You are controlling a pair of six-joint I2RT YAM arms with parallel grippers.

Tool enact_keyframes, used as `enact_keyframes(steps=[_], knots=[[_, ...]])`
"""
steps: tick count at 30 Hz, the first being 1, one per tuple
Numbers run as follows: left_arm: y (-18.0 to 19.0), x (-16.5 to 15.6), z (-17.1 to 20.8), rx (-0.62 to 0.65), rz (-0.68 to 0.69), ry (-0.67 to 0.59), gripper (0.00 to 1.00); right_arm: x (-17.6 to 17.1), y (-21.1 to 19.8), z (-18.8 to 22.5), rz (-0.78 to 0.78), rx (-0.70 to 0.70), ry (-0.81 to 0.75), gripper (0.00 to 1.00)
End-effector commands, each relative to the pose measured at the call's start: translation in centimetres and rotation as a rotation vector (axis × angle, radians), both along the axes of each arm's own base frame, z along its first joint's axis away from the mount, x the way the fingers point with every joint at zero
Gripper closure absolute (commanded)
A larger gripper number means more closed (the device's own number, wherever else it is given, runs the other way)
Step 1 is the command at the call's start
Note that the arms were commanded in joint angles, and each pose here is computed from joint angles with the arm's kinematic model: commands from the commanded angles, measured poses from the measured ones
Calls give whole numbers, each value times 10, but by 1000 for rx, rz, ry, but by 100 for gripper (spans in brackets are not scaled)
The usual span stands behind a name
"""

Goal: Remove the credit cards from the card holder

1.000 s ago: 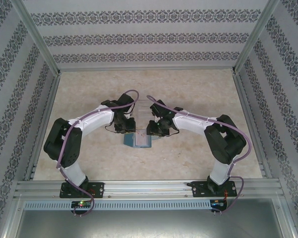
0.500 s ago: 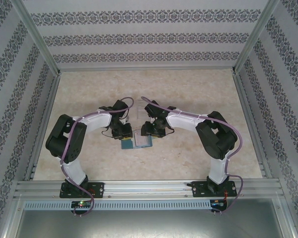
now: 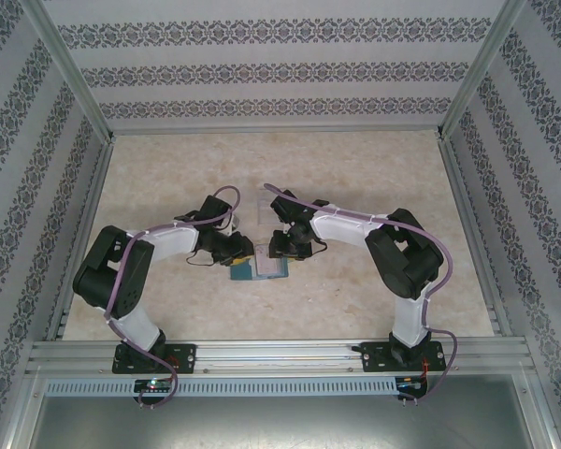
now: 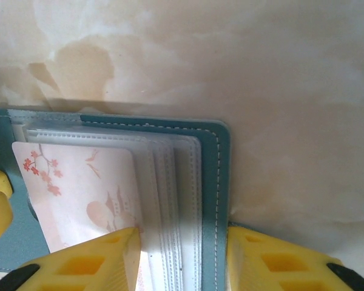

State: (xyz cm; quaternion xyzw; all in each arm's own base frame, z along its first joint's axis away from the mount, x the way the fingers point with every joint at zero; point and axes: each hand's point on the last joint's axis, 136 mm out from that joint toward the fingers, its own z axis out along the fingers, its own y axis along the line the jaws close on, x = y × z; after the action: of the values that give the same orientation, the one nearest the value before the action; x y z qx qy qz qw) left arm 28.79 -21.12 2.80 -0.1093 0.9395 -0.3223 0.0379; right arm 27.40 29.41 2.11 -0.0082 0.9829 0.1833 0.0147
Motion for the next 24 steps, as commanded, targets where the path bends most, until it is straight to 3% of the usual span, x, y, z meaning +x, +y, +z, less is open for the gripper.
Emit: enact_keyframes(steps=[1, 8, 24], knots=[[-17, 9, 6, -119, 17, -43, 67, -8, 1, -7, 18, -17, 24, 60], [-28, 5, 2, -209, 0, -18, 62, -8, 1, -7, 20, -16, 24, 60], [-13, -7, -15, -80, -30, 32, 79, -9, 0, -8, 15, -17, 28, 63]])
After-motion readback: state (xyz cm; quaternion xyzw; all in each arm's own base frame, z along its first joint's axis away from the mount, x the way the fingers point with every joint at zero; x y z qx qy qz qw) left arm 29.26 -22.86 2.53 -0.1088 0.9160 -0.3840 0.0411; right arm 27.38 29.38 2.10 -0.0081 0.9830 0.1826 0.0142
